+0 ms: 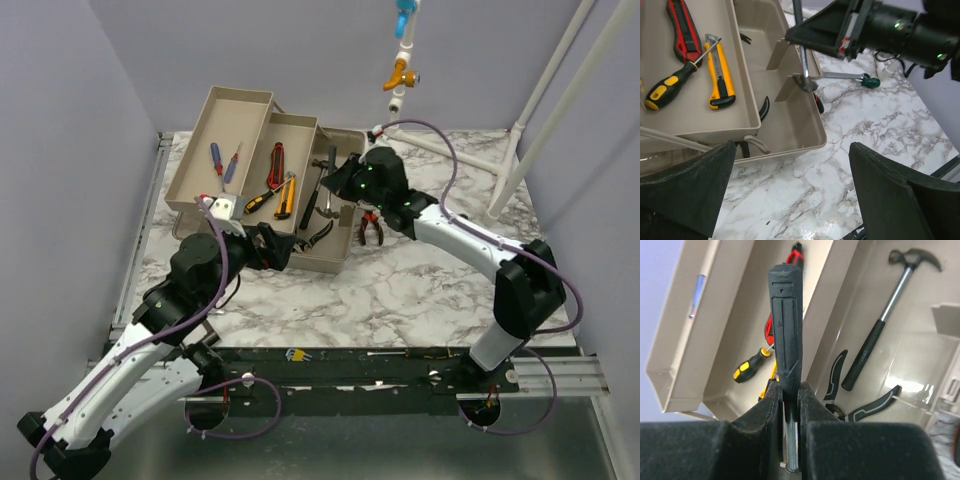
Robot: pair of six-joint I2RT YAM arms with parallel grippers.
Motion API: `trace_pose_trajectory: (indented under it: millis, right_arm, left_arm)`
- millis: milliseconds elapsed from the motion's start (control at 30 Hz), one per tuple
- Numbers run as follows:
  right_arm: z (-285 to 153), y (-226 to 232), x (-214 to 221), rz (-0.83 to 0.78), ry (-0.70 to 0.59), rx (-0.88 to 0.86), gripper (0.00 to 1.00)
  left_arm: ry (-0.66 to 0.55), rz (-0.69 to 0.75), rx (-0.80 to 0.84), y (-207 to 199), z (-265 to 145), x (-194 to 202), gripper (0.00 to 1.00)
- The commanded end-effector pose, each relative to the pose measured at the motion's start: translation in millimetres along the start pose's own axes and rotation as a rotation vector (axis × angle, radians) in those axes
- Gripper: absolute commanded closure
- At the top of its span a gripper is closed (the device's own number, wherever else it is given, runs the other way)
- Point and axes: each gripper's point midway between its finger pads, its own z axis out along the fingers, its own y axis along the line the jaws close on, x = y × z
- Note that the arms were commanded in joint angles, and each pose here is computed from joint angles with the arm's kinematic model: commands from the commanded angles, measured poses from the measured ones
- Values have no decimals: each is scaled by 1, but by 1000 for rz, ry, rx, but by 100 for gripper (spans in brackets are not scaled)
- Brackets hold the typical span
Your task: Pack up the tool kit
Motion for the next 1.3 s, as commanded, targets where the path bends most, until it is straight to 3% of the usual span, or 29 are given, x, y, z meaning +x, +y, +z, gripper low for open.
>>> trace_pose_trajectory:
  millis: [0, 500, 700, 833, 933, 1000, 1033, 1100, 1267]
  right_arm:
    - [22, -21, 19, 37, -12, 215, 99]
    - [84, -58, 88, -55, 129, 374, 99]
    - [102, -80, 116, -93, 205, 466, 92]
    - [101, -86, 119, -102, 213, 486, 83]
    - [97, -83, 115, -103, 205, 481, 68]
    - [94, -76, 109, -101, 194, 459, 65]
    - [92, -73, 106, -102, 190, 450, 56]
    - [86, -64, 97, -100, 178, 428, 47]
    - [63, -43, 71, -101, 131, 380, 46]
  left_arm:
    - [-29, 25, -60, 14, -20, -7, 2]
    - [-34, 12, -11, 10, -45, -4, 2]
    - [-23, 0, -19, 14, -46, 4, 2]
    - [12, -8, -17, 14, -46, 12, 1]
    - [35, -15, -14, 14, -43, 19, 1]
    - [41, -19, -14, 14, -42, 20, 2]
    - [40, -21, -14, 13, -42, 20, 2]
    - [43, -19, -13, 13, -42, 19, 1]
    - [47, -7, -22, 14, -42, 18, 1]
